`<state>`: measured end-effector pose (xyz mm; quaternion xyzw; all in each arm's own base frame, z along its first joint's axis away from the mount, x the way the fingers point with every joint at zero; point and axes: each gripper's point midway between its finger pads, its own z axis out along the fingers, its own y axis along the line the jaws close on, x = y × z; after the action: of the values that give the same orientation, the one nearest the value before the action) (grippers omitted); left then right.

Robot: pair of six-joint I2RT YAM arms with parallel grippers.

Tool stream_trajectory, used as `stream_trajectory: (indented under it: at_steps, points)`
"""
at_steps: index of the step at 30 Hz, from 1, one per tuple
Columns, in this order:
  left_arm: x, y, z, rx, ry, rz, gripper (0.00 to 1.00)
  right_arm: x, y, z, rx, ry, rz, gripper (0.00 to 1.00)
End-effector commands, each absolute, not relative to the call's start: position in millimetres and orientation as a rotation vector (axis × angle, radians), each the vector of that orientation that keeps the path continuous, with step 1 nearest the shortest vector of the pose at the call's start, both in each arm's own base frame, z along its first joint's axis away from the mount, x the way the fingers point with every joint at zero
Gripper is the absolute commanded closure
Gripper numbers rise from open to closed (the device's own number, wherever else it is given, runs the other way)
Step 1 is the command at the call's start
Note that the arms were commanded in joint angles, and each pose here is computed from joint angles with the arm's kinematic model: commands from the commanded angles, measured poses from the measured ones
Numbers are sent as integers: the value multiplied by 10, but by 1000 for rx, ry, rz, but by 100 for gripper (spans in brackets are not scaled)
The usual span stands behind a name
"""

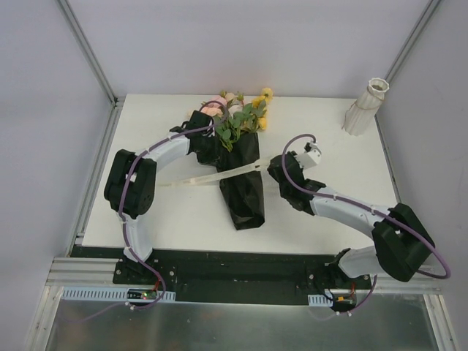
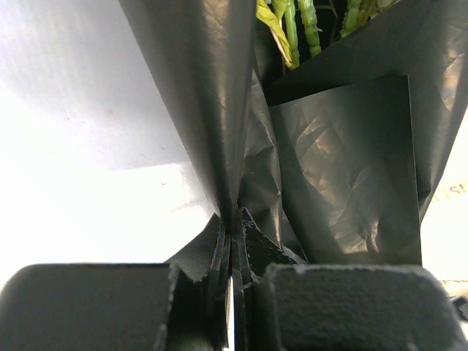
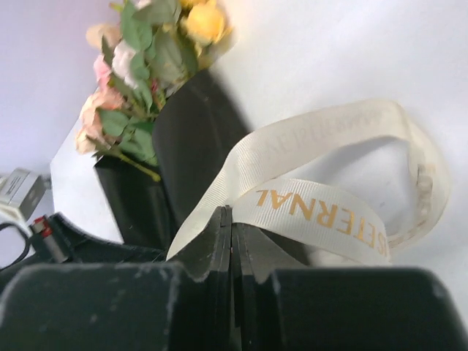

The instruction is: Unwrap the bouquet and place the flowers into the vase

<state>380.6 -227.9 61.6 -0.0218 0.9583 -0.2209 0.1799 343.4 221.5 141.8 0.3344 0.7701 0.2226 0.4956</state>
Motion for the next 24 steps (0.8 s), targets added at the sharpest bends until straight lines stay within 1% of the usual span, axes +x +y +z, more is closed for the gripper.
stream_trajectory:
  at_steps: [1, 12, 19, 24]
  points:
    - [3973, -2118, 800, -56, 2654, -551, 100, 3473, 1695, 1741, 824, 1753, 407, 96]
    - [4000, -1991, 763, -59, 2659, -484, 100, 3458, 786, 2213, 872, 1613, 244, 95]
    - [3972, -1918, 697, -54, 2677, -440, 100, 3430, 45, 2639, 959, 1471, 90, 94]
    - [3959, -1912, 674, -58, 2685, -441, 100, 3415, -365, 2914, 1016, 1390, 38, 94]
